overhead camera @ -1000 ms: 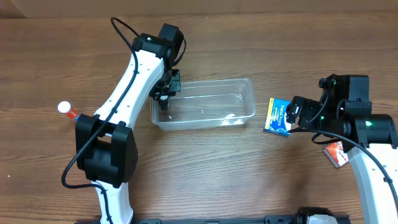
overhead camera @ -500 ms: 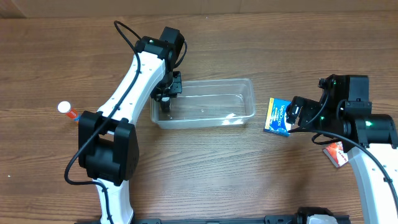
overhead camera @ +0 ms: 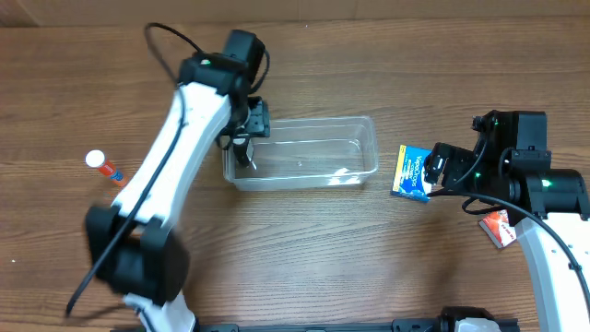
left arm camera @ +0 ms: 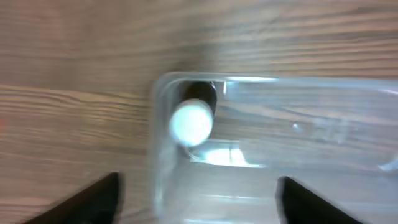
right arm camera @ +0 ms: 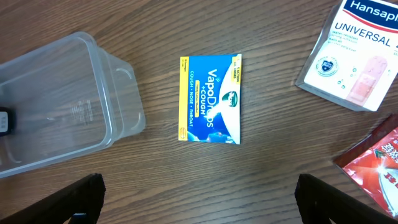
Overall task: Pack container
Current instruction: 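Move the left gripper to the orange tube and grasp it, then place the orange tube beside the bottle in the container, release, then lower the right gripper onto the VapoDrops box and grasp it, then place the VapoDrops box upright in the container's right end, release, then move the right gripper to the white Hansaplast box and grasp it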
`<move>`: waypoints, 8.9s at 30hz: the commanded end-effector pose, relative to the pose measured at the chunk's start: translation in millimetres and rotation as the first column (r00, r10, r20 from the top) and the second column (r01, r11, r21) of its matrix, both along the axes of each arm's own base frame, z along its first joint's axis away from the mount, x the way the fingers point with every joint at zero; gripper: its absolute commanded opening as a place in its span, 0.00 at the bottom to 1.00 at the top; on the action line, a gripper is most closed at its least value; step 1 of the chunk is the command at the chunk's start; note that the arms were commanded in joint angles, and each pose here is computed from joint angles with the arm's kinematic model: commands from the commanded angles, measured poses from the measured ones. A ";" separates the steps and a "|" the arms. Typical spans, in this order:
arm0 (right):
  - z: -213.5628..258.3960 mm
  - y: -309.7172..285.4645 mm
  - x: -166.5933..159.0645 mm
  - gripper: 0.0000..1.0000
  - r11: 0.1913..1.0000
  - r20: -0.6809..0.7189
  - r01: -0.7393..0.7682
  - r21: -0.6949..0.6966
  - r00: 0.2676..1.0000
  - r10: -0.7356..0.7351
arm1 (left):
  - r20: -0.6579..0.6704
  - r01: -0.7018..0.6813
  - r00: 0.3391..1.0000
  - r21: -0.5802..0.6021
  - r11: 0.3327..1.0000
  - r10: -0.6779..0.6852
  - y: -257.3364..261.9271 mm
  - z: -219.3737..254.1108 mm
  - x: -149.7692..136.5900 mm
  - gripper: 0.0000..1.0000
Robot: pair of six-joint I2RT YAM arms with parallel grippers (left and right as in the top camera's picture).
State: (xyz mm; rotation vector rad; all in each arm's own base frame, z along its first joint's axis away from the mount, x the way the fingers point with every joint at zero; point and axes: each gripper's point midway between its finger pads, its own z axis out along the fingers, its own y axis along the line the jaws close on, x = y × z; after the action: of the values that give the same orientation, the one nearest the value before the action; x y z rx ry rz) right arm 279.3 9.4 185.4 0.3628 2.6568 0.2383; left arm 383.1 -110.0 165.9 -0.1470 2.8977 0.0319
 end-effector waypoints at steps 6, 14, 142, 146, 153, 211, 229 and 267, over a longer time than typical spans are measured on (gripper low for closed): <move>12.9 0.9 5.4 1.00 1.000 0.039 -0.006 0.005 0.999 0.006 | 0.180 -0.276 0.948 0.051 0.960 0.263 160.9 114.3 -75.9 1.00; 12.8 0.9 5.2 1.00 1.000 0.038 -0.006 0.005 0.999 0.006 | 0.033 -0.486 0.872 -0.069 0.871 0.489 257.2 40.5 -77.6 1.00; -118.3 16.1 57.4 1.00 0.997 -0.449 0.032 -0.067 0.892 -0.059 | 0.232 -0.210 0.943 -0.136 0.968 0.237 150.1 116.8 -83.1 1.00; -141.4 16.2 59.1 1.00 0.998 -0.418 0.019 -0.065 0.907 -0.044 | 0.219 -0.212 0.946 -0.136 0.968 0.238 149.9 111.2 -83.6 1.00; -166.0 11.1 60.7 1.00 0.996 -0.380 0.006 -0.093 0.924 -0.041 | 0.218 -0.211 0.947 -0.138 0.968 0.237 149.4 111.2 -83.7 1.00; -19.4 171.0 76.6 0.70 0.974 -0.099 -0.225 -0.021 0.970 0.222 | 0.210 -0.211 0.948 -0.137 0.968 0.237 149.1 110.3 -85.6 1.00; -71.3 172.7 81.8 0.72 0.971 -0.178 -0.233 -0.047 0.959 0.221 | 0.210 -0.212 0.948 -0.137 0.968 0.238 149.2 110.2 -85.6 1.00; 0.7 -148.4 60.4 1.00 0.860 -0.114 0.500 -0.102 0.853 -0.510 | 0.212 -0.202 0.951 -0.134 0.970 0.227 148.9 110.3 -85.4 1.00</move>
State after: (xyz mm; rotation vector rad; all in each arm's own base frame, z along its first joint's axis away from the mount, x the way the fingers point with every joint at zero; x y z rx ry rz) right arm 340.6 -130.8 242.7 1.0238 2.4191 -0.0902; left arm 298.4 40.8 276.2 -0.4831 2.6400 -0.0925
